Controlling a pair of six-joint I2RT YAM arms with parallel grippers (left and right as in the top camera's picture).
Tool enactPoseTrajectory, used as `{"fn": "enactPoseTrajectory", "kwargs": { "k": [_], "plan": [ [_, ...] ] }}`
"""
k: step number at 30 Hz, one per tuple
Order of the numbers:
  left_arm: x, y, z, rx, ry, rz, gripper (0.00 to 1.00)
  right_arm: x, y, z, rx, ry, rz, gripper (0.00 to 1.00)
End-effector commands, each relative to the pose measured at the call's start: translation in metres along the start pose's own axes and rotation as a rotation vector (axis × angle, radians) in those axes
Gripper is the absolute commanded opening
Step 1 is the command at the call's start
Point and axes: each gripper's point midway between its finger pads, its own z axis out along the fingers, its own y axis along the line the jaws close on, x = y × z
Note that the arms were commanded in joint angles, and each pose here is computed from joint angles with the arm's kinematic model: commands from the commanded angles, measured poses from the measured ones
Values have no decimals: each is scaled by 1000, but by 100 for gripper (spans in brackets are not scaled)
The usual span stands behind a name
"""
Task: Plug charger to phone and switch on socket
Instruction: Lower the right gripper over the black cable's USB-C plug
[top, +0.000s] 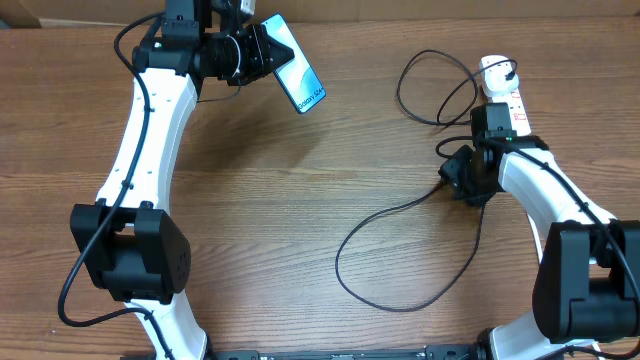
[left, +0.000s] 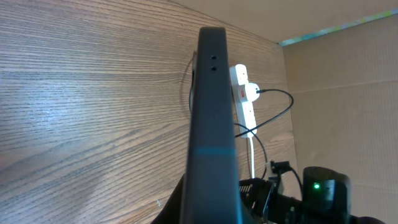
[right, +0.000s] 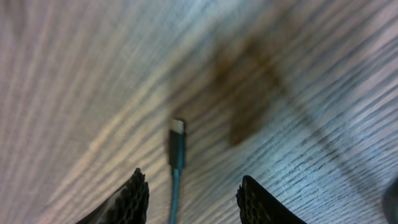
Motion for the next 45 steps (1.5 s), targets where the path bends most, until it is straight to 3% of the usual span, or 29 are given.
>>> {"fn": "enactPoseTrajectory", "kwargs": {
  "k": [1, 10, 45],
  "plan": [
    [-4, -17, -5, 44, -5, 22, 4, 5, 0, -1, -43, 28, 8, 45],
    [-3, -14, -5, 30, -4, 15, 4, 13, 4, 8, -136, 81, 30, 42],
    [-2, -13, -5, 28, -1, 12, 4, 15, 7, 18, -182, 73, 70, 30]
  ]
}}
